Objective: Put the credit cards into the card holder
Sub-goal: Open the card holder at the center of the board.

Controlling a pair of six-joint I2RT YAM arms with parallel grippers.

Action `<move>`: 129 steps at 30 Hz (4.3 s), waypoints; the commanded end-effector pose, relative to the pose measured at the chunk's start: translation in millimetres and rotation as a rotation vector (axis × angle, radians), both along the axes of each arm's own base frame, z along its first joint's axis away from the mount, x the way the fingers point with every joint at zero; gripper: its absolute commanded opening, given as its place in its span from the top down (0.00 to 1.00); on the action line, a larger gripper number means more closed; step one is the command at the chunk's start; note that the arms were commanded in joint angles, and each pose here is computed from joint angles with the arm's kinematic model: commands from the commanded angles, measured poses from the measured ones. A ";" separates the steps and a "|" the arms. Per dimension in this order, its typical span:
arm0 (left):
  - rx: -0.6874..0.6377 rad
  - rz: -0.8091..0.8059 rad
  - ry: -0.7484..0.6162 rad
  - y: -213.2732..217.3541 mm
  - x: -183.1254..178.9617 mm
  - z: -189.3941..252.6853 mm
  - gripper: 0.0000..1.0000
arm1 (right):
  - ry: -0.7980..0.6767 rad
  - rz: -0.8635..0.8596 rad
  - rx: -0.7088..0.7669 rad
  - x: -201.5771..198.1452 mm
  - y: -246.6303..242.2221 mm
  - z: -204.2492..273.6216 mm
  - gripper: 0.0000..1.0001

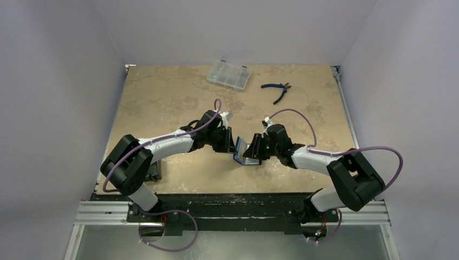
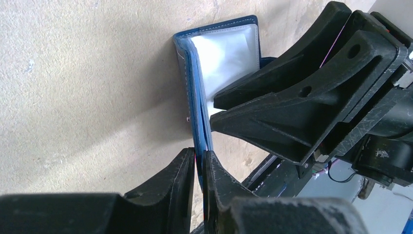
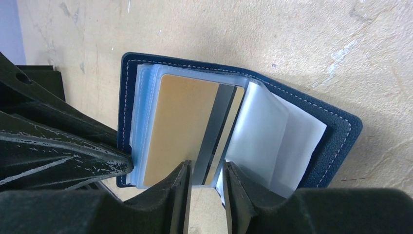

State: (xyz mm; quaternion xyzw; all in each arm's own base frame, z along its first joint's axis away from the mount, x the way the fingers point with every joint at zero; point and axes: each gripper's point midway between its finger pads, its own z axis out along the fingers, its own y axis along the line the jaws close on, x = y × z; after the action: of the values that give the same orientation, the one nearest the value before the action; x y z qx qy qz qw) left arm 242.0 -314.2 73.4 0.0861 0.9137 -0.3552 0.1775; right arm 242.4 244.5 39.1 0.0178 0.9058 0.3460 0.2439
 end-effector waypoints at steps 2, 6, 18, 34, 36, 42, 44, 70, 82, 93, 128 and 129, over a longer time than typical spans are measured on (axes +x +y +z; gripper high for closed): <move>-0.066 -0.010 -0.049 -19.3 11.9 23.9 0.85 | -0.041 -0.028 0.050 8.7 0.5 12.8 0.62; -0.089 -0.014 -0.044 -25.1 13.6 27.3 0.86 | -0.021 -0.006 0.086 4.8 4.4 9.2 0.61; -0.070 -0.023 -0.030 -26.8 15.2 25.7 1.00 | -0.045 -0.038 -0.005 6.5 -12.2 13.7 0.48; -0.075 -0.031 -0.049 -25.0 13.4 34.3 1.00 | -0.096 -0.016 0.033 14.3 -3.5 42.1 0.27; -0.078 -0.031 -0.051 -24.9 13.1 35.6 1.00 | -0.097 -0.018 0.029 17.0 -2.5 41.3 0.23; -0.079 -0.026 -0.053 -23.7 12.5 37.2 1.00 | -0.092 -0.012 0.023 19.8 -0.5 37.3 0.30; -0.079 -0.023 -0.054 -23.0 12.6 37.7 1.00 | -0.083 -0.014 0.015 18.6 -1.8 32.6 0.37; -0.047 -0.016 -0.078 -14.8 12.5 40.5 1.00 | -0.217 -0.112 -0.180 14.2 -44.2 77.5 0.36; -0.044 -0.008 -0.076 -12.7 11.3 41.8 1.00 | -0.170 0.058 0.092 24.4 25.7 74.6 0.25; -0.036 -0.014 -0.080 -12.1 11.9 39.2 1.00 | -0.132 0.053 0.082 13.2 19.2 57.3 0.41; -0.038 -0.014 -0.077 -11.4 10.6 37.1 1.00 | -0.112 0.029 0.026 16.5 12.9 39.1 0.35; -0.039 -0.014 -0.075 -12.0 10.6 37.2 1.00 | -0.110 0.029 0.024 16.9 13.0 38.2 0.35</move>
State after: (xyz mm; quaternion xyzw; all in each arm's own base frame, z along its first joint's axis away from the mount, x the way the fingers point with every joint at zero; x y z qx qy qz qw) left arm 247.8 -318.6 86.5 0.0902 0.9163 -0.3446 0.1832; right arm 252.1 252.2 67.2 -0.0025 0.8958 0.3519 0.2716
